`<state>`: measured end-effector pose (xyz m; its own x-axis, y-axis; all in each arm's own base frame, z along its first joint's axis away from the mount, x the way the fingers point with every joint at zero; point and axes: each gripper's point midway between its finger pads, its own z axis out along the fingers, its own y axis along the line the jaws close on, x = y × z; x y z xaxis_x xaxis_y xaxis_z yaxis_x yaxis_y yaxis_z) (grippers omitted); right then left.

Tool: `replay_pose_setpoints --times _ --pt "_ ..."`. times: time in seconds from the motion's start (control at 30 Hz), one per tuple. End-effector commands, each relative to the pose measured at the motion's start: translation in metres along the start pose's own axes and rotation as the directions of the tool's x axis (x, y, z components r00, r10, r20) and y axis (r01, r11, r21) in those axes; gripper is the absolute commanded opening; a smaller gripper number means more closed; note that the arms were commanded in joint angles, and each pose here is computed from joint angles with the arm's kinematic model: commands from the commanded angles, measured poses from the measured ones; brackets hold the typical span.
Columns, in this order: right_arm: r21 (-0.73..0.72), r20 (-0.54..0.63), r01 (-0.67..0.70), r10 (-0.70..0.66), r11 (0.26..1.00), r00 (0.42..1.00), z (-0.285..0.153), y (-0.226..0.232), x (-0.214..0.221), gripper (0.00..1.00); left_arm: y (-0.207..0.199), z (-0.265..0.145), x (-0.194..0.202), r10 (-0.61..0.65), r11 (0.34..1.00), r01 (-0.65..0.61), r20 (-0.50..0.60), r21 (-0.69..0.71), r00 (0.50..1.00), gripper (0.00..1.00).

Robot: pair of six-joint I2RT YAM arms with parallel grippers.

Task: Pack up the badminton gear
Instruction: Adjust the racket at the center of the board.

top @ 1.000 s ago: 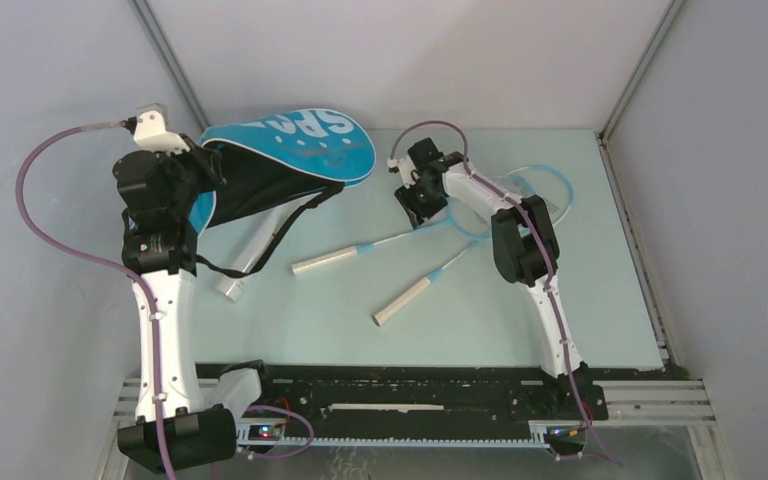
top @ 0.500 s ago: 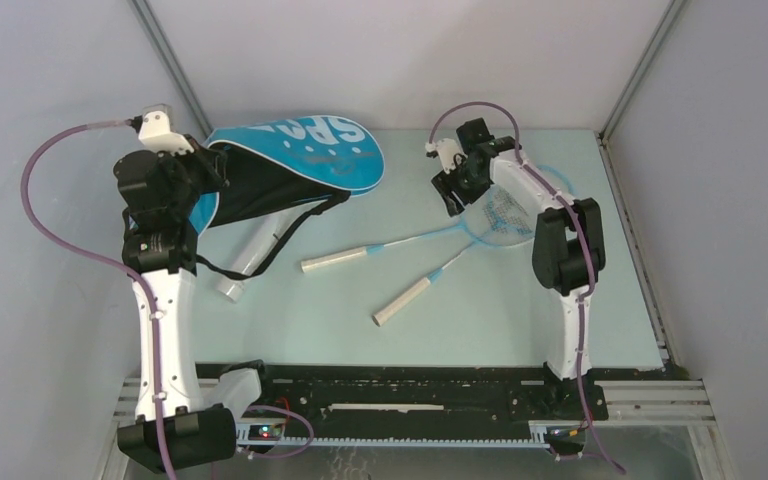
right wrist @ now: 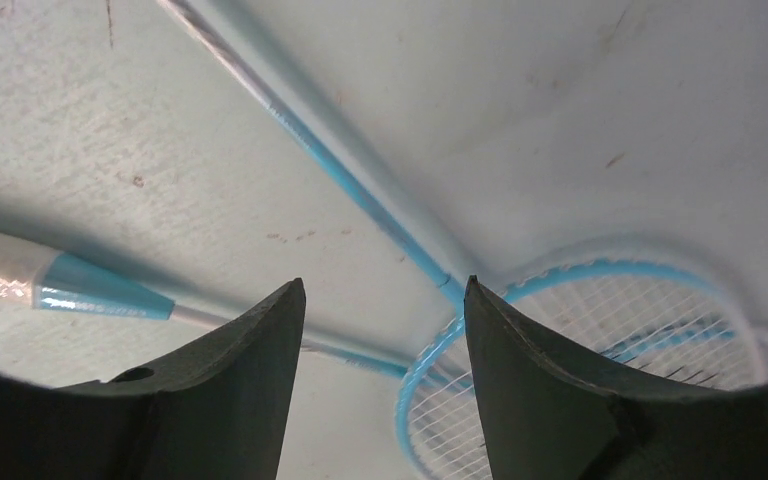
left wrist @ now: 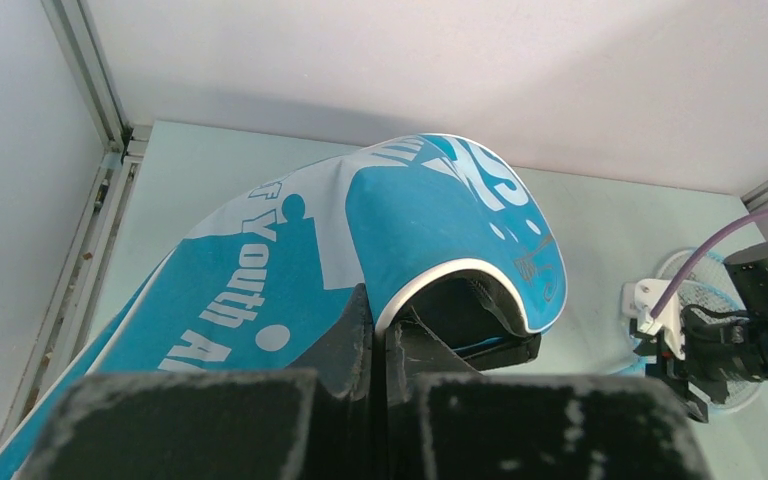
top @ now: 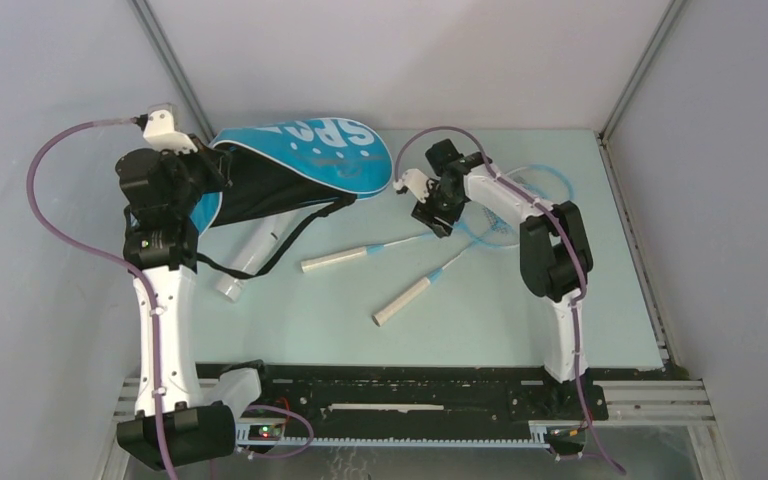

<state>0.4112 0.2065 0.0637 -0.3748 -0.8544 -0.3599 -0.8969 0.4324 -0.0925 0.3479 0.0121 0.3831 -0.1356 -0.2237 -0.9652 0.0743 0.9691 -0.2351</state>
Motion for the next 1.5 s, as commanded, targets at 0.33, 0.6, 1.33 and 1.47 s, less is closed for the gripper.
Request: replay_pose_setpoints --times 0.33,0.6,1.33,1.47 --pt "-0.06 -0.056 0.331 -0.334 0.942 0.941 0.022 -0.007 -0.009 0.67 -0.014 -0.009 -0.049 0.065 0.997 -0.07 0.141 0.028 0.988 0.0" --pt "-0.075 -0.137 0.494 -0.499 0.866 0.856 0.032 -0.007 -0.002 0.51 -0.008 -0.005 -0.049 0.082 0.996 -0.083 0.127 0.007 0.989 0.0" --pt "0.078 -0.23 0.922 -0.893 0.379 0.386 0.0 -0.05 -0.005 0.0 -0.01 0.007 -0.068 0.066 0.998 -0.067 0.104 0.013 0.992 0.0" --pt "0.08 -0.265 0.966 -0.929 0.247 0.26 -0.001 -0.06 -0.01 0.0 -0.014 0.008 -0.068 0.055 0.998 -0.059 0.107 0.031 0.993 0.0"
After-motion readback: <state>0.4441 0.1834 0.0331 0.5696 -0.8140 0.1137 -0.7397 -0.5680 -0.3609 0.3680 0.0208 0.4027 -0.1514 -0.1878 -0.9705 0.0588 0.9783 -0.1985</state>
